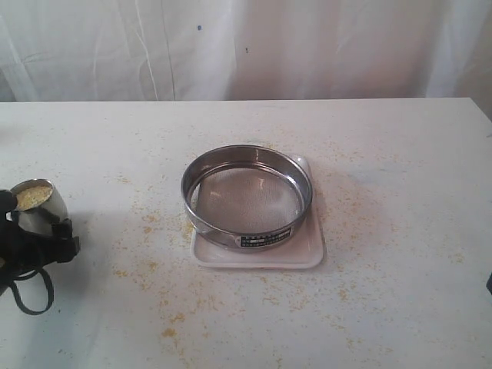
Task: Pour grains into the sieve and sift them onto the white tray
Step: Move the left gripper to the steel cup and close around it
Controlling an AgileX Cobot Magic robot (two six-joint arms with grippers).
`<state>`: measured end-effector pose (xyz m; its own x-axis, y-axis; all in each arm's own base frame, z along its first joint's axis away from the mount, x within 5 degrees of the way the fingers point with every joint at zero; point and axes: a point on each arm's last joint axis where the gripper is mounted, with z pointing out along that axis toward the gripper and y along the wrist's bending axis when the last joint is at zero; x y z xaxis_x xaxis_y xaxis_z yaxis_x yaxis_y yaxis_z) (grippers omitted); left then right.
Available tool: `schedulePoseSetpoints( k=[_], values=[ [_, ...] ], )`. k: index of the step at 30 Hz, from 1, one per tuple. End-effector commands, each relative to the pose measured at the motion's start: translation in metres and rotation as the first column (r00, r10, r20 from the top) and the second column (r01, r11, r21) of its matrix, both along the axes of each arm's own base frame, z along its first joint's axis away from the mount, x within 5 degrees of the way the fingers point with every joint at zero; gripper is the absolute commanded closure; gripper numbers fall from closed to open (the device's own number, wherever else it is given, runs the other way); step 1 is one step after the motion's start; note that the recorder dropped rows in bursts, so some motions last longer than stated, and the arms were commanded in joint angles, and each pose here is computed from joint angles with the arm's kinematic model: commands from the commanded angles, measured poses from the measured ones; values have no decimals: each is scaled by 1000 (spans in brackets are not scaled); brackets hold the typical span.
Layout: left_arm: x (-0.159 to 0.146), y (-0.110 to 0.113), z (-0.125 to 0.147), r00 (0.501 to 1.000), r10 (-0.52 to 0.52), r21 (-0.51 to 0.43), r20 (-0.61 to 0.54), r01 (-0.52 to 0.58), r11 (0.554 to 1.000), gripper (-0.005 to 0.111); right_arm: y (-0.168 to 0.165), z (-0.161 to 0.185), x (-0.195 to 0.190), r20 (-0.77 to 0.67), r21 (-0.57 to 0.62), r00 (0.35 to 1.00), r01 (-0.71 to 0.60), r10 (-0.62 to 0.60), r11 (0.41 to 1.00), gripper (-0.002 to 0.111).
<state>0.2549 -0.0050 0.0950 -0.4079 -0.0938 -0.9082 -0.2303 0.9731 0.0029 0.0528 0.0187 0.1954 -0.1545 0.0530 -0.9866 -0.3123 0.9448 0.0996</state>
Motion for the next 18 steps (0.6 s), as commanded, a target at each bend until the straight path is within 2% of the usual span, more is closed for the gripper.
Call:
schedulePoseSetpoints(
  k=[1,11,18],
  values=[
    [10,-1,5,999,9,-9,39,-9,1000,2,0,-2,0,3,-11,1000,2,-2,1000,108],
    [12,1,6,998,43,-14,48,-43,999,2,0,-2,0,0,-12,1000,2,-2,1000,108],
    [29,6,7,996,44,7,76,-45,999,2,0,-2,0,0,-12,1000,2,-2,1000,108]
  ],
)
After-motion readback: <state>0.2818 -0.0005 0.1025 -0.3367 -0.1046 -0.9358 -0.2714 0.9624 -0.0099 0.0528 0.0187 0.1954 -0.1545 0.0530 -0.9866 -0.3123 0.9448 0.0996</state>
